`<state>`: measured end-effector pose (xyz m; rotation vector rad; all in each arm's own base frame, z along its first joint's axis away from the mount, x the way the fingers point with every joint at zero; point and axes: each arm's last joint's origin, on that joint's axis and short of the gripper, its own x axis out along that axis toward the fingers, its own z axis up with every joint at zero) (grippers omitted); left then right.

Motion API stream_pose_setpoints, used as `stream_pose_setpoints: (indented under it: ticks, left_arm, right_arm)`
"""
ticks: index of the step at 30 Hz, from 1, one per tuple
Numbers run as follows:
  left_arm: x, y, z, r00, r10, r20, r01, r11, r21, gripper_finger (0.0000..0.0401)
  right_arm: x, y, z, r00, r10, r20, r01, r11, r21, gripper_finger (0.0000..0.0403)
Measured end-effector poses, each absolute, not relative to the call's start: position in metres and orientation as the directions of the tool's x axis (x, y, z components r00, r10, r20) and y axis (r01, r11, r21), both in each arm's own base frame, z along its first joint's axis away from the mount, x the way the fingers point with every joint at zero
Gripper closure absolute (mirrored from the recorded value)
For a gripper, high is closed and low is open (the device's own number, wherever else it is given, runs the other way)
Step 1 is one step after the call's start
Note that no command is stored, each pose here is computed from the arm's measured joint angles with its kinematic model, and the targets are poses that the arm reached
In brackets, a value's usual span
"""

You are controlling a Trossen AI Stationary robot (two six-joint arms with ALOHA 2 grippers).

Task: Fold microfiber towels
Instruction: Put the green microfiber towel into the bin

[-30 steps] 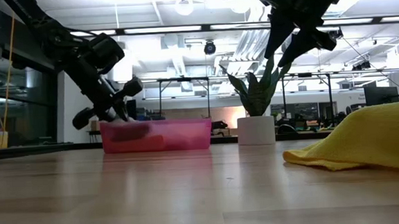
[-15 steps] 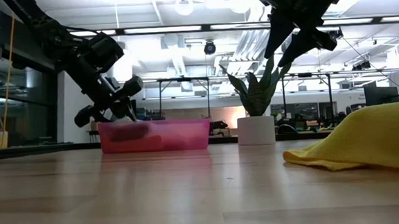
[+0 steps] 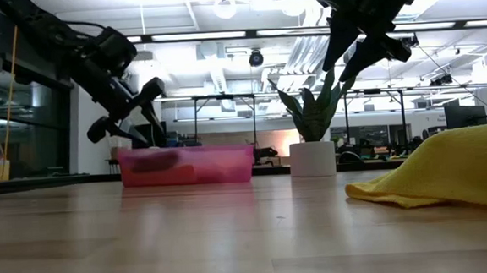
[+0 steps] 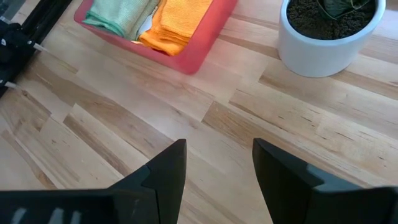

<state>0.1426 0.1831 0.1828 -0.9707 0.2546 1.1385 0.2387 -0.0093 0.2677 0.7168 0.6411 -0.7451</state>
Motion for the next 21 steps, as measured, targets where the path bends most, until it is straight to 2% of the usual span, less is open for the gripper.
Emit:
stream_pose_setpoints:
  ticks: [7, 11, 14, 17, 18, 21]
  left_arm:
    - [0.131, 0.184, 0.205, 0.447, 0.716, -0.536, -0.82, 0.089, -0.565, 0.019]
    - [0.141, 0.186, 0.215, 0.49, 0.699, -0.521, -0.829, 0.19, -0.525, 0.0201]
    - [0.156, 0.186, 0.211, 0.495, 0.655, -0.572, -0.853, 0.238, -0.465, 0.0254]
    - [0.171, 0.188, 0.204, 0.473, 0.631, -0.615, -0.876, 0.265, -0.402, 0.0354]
    - [0.176, 0.188, 0.2, 0.457, 0.627, -0.631, -0.887, 0.265, -0.379, 0.0377]
    - [0.185, 0.193, 0.186, 0.386, 0.626, -0.678, -0.922, 0.23, -0.312, 0.0385]
  right_arm:
    - [0.239, -0.009, 0.268, 0.573, -0.372, -0.73, 0.782, 0.514, 0.352, 0.0226]
    - [0.239, -0.009, 0.268, 0.573, -0.373, -0.729, 0.782, 0.514, 0.352, 0.0226]
    - [0.239, -0.009, 0.268, 0.572, -0.377, -0.728, 0.784, 0.512, 0.351, 0.0226]
    - [0.239, -0.009, 0.268, 0.572, -0.376, -0.728, 0.784, 0.512, 0.351, 0.0226]
    - [0.239, -0.01, 0.268, 0.572, -0.377, -0.728, 0.785, 0.51, 0.353, 0.0226]
    - [0.239, -0.009, 0.268, 0.572, -0.376, -0.728, 0.789, 0.495, 0.364, 0.0226]
